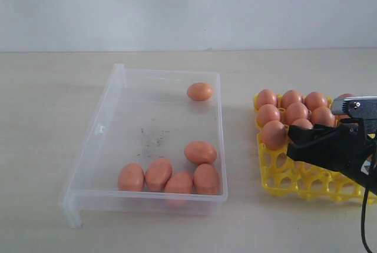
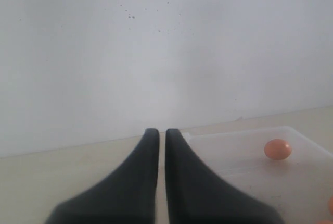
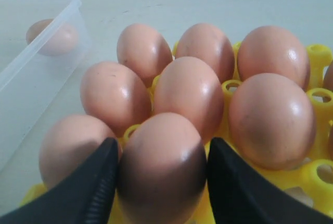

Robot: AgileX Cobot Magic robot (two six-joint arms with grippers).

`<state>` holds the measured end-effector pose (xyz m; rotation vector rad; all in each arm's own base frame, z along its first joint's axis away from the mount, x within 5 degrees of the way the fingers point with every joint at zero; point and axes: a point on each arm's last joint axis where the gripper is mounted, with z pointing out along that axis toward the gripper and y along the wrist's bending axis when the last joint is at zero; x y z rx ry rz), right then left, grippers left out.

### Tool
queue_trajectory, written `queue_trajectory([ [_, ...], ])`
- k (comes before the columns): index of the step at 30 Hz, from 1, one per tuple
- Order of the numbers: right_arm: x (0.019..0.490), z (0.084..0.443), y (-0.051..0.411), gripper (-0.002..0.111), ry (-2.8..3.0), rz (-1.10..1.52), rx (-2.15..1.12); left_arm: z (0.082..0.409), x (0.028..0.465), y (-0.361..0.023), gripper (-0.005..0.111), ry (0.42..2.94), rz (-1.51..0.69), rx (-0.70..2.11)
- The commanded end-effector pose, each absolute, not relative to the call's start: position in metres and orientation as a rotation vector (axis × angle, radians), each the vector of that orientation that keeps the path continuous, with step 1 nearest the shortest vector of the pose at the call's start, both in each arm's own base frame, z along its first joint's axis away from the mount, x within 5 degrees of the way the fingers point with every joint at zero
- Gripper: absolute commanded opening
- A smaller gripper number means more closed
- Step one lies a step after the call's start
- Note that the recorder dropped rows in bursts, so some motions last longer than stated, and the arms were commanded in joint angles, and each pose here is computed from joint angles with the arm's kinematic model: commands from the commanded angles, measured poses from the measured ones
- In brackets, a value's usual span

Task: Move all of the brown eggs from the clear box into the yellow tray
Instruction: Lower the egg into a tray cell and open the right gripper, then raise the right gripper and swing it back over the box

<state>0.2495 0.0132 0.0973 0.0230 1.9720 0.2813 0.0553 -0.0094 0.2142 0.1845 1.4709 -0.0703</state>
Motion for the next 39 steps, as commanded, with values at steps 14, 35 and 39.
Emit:
queue_trajectory([
  [14,0.25,0.1,0.011,0.061,1.977,0.293,0.069,0.213,0.055,-0.01,0.004,1.472,-0.075,0.189],
  [35,0.243,0.17,0.017,0.061,1.739,0.345,-0.011,0.213,0.055,-0.01,0.004,1.472,-0.075,0.189],
  [39,0.237,0.183,0.026,0.054,1.701,0.426,-0.107,0.213,0.055,-0.01,0.004,1.472,-0.075,0.189],
])
